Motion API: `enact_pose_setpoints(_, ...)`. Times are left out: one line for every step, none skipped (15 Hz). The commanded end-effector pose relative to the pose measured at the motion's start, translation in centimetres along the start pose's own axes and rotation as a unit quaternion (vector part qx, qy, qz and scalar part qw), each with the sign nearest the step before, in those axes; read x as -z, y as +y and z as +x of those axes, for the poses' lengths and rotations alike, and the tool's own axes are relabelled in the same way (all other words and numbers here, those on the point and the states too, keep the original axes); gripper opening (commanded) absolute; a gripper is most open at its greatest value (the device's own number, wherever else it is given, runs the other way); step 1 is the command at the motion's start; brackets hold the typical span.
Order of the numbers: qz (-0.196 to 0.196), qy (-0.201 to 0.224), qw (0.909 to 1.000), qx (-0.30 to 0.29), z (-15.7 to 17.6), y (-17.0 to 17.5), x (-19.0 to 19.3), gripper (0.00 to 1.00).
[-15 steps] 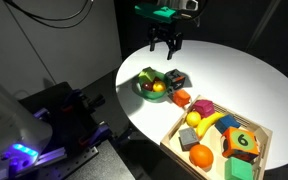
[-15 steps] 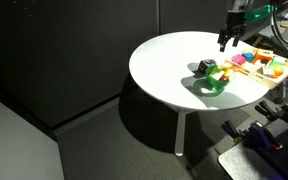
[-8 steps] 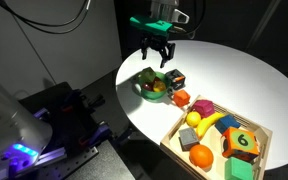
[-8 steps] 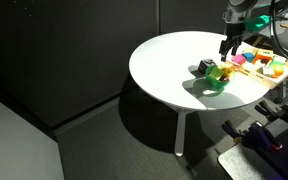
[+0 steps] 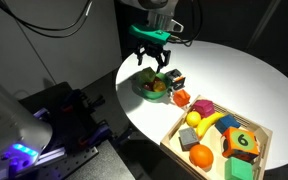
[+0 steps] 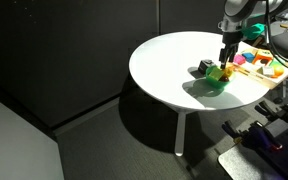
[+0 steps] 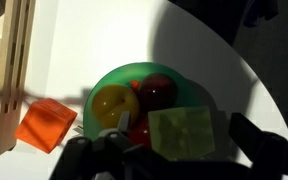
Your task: Remove the yellow block from the green bowl and put it on the table
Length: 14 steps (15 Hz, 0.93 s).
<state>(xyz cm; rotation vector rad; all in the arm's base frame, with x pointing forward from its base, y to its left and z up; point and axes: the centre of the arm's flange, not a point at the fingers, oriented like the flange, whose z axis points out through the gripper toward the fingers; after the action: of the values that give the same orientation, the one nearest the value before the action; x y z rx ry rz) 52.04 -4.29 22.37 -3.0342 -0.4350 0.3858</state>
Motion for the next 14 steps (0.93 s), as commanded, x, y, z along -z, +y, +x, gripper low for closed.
enact_pose_setpoints(0.000, 0.002, 0.9994, 0.036, 0.6, 0.1, -1.0, 1.00)
enact_pose_setpoints(-0.001, 0.004, 0.9990, 0.045, 0.8, -0.2, -1.3, 1.00)
enact_pose_setpoints(-0.002, 0.004, 0.9986, 0.053, 1.0, -0.3, -1.5, 1.00)
enact_pose_setpoints(-0.004, 0.006, 0.9980, 0.062, 1.2, -0.6, -1.8, 1.00)
enact_pose_setpoints(-0.005, 0.007, 0.9974, 0.071, 1.4, -0.9, -2.0, 1.00)
enact_pose_setpoints(-0.006, 0.008, 0.9968, 0.079, 1.5, -1.2, -2.3, 1.00)
enact_pose_setpoints(-0.007, 0.009, 0.9961, 0.087, 1.7, -1.4, -2.5, 1.00)
enact_pose_setpoints(-0.008, 0.013, 0.9954, 0.094, 1.9, -1.7, -2.7, 1.00)
enact_pose_setpoints(-0.010, 0.016, 0.9948, 0.100, 2.1, -2.0, -2.8, 1.00)
enact_pose_setpoints(-0.013, 0.020, 0.9944, 0.102, 2.3, -2.1, -3.0, 1.00)
enact_pose_setpoints(-0.014, 0.022, 0.9942, 0.104, 2.5, -2.2, -3.0, 1.00)
enact_pose_setpoints(-0.018, 0.026, 0.9942, 0.103, 2.7, -2.1, -3.1, 1.00)
enact_pose_setpoints(-0.022, 0.029, 0.9940, 0.103, 2.9, -2.1, -3.1, 0.93)
enact_pose_setpoints(-0.026, 0.032, 0.9937, 0.104, 3.0, -1.9, -3.1, 0.75)
